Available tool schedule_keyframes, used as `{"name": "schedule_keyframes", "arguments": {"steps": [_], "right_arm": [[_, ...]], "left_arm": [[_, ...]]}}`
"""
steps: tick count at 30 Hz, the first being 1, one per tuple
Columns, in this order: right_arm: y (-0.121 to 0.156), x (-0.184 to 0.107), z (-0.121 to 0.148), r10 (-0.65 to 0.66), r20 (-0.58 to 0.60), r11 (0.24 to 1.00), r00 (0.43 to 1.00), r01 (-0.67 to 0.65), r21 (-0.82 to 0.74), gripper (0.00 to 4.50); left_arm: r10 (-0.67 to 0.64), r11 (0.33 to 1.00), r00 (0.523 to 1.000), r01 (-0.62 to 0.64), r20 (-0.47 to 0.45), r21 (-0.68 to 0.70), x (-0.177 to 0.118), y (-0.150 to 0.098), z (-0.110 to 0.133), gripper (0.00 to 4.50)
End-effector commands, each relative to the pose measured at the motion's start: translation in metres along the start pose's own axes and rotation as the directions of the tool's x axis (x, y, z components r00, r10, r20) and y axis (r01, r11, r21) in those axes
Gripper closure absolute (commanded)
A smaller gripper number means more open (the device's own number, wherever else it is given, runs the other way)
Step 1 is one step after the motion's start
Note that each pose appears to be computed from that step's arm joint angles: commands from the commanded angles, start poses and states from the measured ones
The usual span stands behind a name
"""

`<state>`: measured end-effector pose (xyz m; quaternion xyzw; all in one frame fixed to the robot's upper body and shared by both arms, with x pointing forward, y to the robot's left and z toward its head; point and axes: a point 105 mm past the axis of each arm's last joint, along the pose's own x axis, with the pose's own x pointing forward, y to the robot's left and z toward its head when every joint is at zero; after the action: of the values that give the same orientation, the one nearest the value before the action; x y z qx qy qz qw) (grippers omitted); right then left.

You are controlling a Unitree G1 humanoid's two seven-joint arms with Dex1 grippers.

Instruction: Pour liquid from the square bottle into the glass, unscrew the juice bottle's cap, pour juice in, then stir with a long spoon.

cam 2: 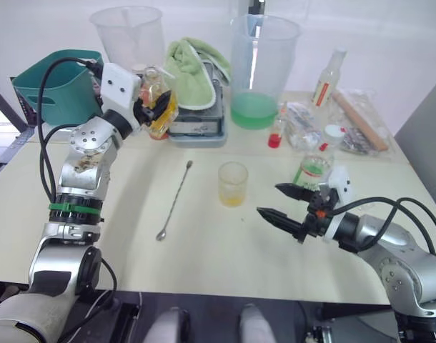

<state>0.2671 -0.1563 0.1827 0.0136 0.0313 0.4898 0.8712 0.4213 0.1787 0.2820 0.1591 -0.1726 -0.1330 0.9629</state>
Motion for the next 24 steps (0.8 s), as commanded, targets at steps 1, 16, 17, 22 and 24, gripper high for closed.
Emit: {"name": "schedule_keyframes", "arguments": {"steps": [1,16,17,22,24], "right_arm": [[0.006,0.000,0.006,0.042,0.002,0.999,0.999,-0.042,-0.023,0.04],[0.011,0.002,0.003,0.045,-0.016,0.999,0.999,-0.046,-0.023,0.04],[0.011,0.002,0.003,0.042,-0.018,0.999,0.999,-0.042,-0.023,0.04],[0.013,0.003,0.004,0.029,-0.015,0.999,0.999,-0.029,-0.021,0.04],[0.014,0.004,0.005,0.025,-0.014,0.999,1.000,-0.025,-0.020,0.04]], "left_arm": [[0.097,0.995,0.991,-0.096,0.088,-0.013,-0.018,0.023,0.030,1.71],[0.138,0.974,0.987,-0.149,-0.078,-0.168,-0.039,0.032,-0.034,1.71],[0.136,0.972,0.987,-0.150,-0.084,-0.182,-0.039,0.032,-0.036,1.71],[0.123,0.962,0.984,-0.150,-0.128,-0.227,-0.042,0.031,-0.052,1.71],[0.126,0.957,0.982,-0.158,-0.141,-0.245,-0.043,0.032,-0.057,1.71]]}}
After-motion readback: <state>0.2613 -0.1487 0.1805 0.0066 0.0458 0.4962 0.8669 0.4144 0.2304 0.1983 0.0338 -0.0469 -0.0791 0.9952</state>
